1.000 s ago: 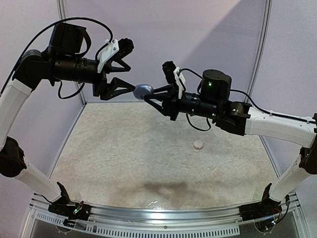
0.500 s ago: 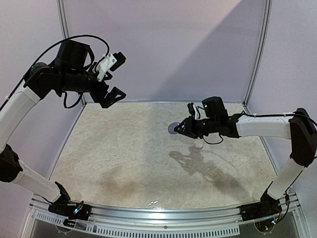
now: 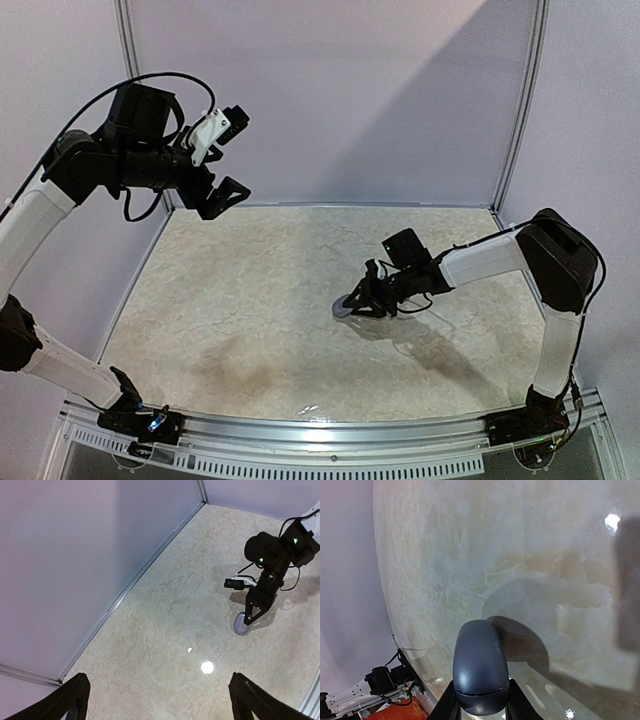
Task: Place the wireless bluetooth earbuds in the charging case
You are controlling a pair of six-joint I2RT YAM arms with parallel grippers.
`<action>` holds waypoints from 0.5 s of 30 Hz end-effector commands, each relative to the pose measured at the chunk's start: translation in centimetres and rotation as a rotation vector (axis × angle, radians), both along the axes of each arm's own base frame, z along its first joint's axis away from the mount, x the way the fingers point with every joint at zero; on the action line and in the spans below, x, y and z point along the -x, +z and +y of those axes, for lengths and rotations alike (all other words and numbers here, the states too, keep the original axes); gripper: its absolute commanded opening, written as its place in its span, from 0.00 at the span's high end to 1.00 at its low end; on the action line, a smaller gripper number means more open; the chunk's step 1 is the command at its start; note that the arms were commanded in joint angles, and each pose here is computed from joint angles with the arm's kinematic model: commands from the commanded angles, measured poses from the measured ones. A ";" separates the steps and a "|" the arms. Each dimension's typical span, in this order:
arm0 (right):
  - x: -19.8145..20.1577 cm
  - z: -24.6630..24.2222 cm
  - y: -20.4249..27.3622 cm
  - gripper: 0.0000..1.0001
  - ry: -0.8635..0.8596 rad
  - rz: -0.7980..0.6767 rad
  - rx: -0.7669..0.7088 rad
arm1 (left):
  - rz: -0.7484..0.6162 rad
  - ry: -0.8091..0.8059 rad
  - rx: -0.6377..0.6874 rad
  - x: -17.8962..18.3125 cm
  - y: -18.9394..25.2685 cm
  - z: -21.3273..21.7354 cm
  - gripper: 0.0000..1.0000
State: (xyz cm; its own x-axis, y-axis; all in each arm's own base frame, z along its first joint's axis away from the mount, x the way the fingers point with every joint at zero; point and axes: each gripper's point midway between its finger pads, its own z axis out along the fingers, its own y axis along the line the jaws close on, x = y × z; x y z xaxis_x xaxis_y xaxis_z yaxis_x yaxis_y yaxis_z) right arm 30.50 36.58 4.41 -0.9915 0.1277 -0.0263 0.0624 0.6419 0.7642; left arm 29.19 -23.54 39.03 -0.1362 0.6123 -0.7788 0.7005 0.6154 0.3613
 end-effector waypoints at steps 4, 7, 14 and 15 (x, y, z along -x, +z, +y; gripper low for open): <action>0.1 -0.7 -2.2 0.80 -0.015 0.079 0.061 | -0.016 0.011 -0.006 -0.1 0.1 0.6 0.01; 0.1 -1.2 -2.4 0.67 -0.012 0.081 0.097 | -0.016 0.010 -0.008 -0.1 0.1 0.6 0.01; -0.7 -2.1 -1.4 0.35 -0.005 0.036 0.172 | -0.017 0.012 -0.006 -0.1 0.2 0.7 0.01; -0.9 -2.1 -1.2 0.31 -0.005 0.030 0.180 | -0.016 0.013 -0.006 -0.1 0.1 0.7 0.01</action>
State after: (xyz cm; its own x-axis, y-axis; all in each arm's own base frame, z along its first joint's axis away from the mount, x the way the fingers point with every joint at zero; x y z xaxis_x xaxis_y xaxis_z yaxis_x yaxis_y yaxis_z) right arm 30.83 35.53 3.55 -0.9924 0.1230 -0.0053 0.0853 0.7179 0.6909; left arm 29.18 -23.45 39.01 -0.1314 0.6172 -0.7757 0.6991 0.6125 0.3690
